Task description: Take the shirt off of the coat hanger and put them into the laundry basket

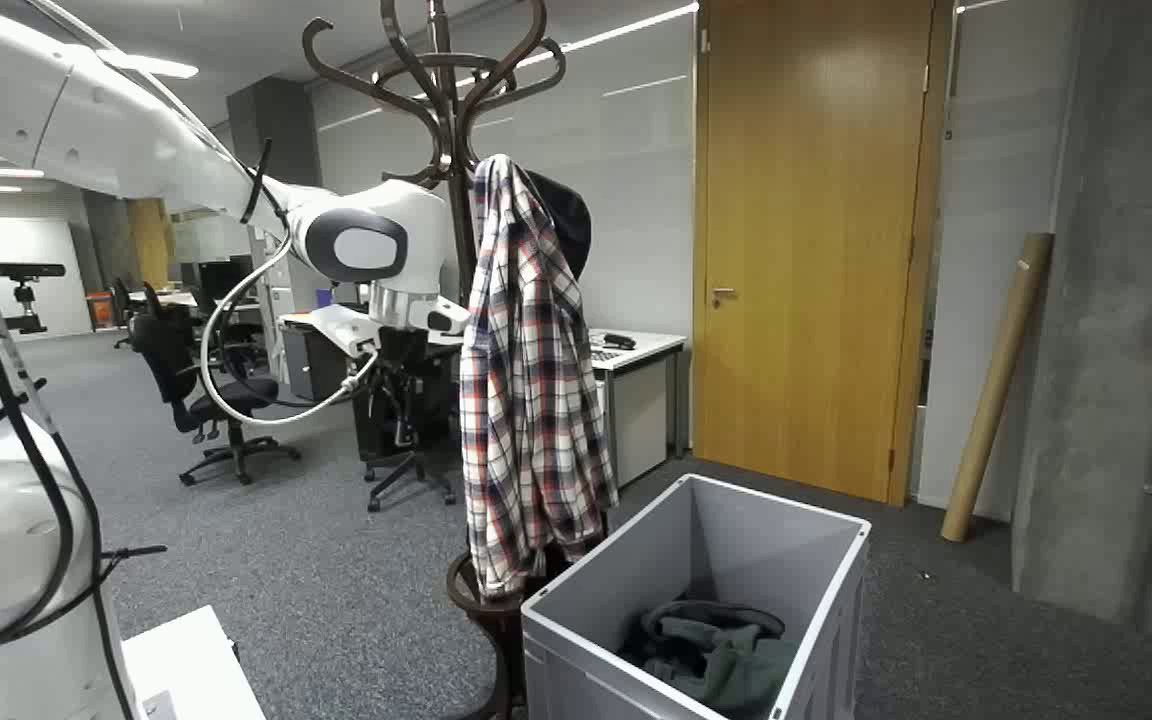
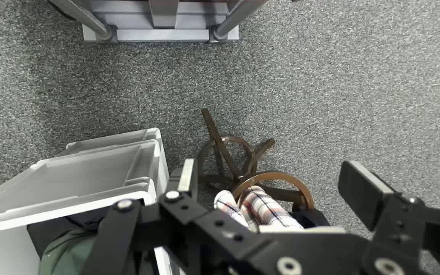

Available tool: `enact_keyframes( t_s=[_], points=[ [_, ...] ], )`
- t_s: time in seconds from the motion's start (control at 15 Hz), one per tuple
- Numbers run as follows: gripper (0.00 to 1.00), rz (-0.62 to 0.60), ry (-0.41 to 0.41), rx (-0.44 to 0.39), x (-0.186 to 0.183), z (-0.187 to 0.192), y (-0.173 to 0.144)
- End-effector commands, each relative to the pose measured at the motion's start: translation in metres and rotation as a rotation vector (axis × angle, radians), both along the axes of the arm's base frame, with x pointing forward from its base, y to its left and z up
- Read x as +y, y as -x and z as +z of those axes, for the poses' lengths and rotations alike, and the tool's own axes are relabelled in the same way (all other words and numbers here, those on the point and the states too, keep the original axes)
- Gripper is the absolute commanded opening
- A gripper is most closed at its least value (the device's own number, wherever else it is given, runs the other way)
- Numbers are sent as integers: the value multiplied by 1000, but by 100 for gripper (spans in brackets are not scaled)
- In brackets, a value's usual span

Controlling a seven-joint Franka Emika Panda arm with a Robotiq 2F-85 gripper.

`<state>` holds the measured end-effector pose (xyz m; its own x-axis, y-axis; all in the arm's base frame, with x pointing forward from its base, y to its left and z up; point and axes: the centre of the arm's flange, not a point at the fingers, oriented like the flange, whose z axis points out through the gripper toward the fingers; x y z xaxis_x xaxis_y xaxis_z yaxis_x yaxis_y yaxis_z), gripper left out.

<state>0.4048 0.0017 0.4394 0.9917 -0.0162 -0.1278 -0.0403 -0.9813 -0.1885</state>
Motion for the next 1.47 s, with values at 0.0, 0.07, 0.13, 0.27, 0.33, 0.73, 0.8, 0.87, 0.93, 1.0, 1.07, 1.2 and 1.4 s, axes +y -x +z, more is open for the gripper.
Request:
enact_keyframes(
  t_s=[0.0, 0.07, 0.13, 0.27, 0.33, 0.73, 0.8, 0.87, 0.93, 1.0, 1.07, 1.2, 1.4],
  points=[
    [100, 0, 0, 0, 0, 0, 0],
    [100, 0, 0, 0, 0, 0, 0],
    [100, 1, 1, 0, 0, 0, 0],
    [100, 10, -3, -57, -3, -2, -4],
    [100, 26, 0, -112, -8, -1, -8],
    [100, 177, 12, -436, -56, 26, -48],
    [100, 208, 17, -488, -65, 31, -53],
    [100, 245, 29, -533, -75, 37, -59],
    [100, 283, 38, -573, -84, 42, -63],
    [100, 321, 52, -611, -94, 49, -68],
    [100, 355, 58, -652, -102, 55, -74],
    [100, 417, 65, -740, -115, 67, -88],
    [100, 493, 48, -880, -123, 83, -111]
  ],
)
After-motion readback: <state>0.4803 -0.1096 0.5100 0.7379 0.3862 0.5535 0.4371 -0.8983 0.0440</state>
